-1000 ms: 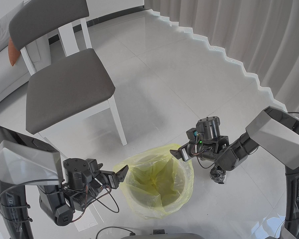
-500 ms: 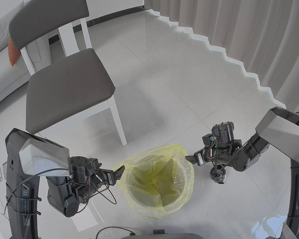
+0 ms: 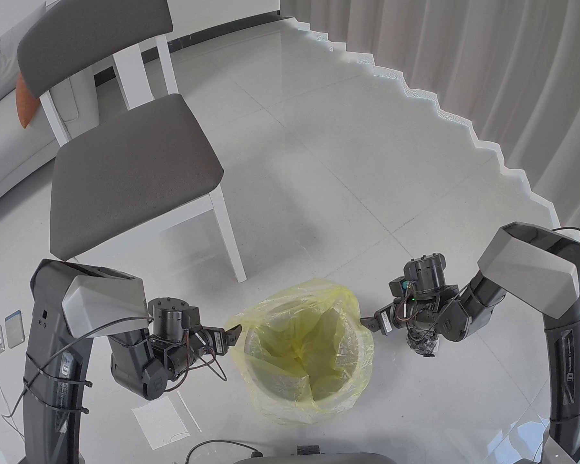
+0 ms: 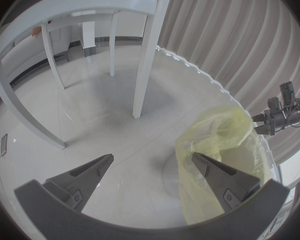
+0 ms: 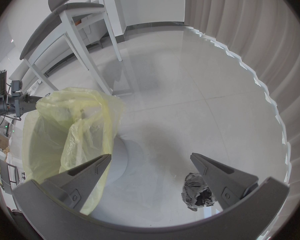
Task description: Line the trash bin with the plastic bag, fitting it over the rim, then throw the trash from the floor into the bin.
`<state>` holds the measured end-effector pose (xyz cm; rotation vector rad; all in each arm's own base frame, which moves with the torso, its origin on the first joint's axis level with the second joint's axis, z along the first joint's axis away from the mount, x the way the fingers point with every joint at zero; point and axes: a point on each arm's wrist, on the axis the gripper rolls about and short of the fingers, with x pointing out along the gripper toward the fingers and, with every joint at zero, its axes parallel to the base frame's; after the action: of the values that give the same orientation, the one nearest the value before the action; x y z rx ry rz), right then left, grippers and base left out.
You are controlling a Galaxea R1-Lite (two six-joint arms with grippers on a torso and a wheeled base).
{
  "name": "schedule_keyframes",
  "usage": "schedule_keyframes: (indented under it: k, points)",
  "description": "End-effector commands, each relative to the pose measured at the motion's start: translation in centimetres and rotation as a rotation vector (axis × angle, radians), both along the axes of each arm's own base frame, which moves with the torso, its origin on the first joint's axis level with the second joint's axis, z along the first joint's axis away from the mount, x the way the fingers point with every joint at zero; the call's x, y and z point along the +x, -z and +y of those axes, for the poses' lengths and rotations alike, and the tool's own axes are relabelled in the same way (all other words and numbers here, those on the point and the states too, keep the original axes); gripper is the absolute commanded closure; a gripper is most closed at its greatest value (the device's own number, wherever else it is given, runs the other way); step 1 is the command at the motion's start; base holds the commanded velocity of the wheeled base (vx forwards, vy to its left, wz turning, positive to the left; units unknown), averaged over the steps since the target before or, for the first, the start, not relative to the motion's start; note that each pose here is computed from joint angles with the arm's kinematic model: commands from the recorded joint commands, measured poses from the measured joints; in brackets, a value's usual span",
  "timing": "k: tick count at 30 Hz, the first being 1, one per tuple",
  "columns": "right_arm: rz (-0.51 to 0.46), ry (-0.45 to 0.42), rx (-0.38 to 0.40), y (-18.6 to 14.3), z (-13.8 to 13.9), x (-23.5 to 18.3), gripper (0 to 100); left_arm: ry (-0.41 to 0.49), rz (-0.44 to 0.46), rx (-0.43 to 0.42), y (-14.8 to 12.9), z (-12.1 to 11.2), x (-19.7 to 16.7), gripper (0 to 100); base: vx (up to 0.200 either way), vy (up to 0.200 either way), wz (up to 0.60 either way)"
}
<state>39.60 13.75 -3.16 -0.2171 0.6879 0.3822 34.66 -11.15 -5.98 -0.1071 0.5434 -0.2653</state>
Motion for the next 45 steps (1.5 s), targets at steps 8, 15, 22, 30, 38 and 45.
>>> schedule_keyframes:
  k: [8,15,22,30,38,45]
  points:
    - [0.072,-0.017,-0.026,3.2,0.4,-0.3,0,-0.005,0.024,0.018,0.9,-0.2,1.1,0,0.0,0.0,0.0]
    - [0.069,0.003,-0.025,2.3,-0.7,-0.7,0,-0.014,0.001,0.003,-0.9,0.7,0.0,0,0.0,0.0,0.0]
    - [-0.038,0.03,-0.018,-3.3,-2.9,-1.0,0,-0.013,-0.057,-0.05,-3.7,3.0,-2.3,0,0.0,0.0,0.0]
    - [-0.105,0.03,0.007,-6.6,-2.8,-1.6,0,0.013,-0.131,-0.09,-5.0,2.6,-3.7,0,0.0,0.0,0.0]
    - [-0.089,0.014,0.002,-6.8,-2.4,-3.0,0,0.206,-0.179,-0.1,-6.2,-3.5,-6.3,0,0.0,0.0,0.0]
    - [-0.083,0.015,-0.004,-6.7,-2.3,-3.2,0,0.251,-0.166,0.053,-3.3,-4.9,-4.4,0,0.0,0.0,0.0]
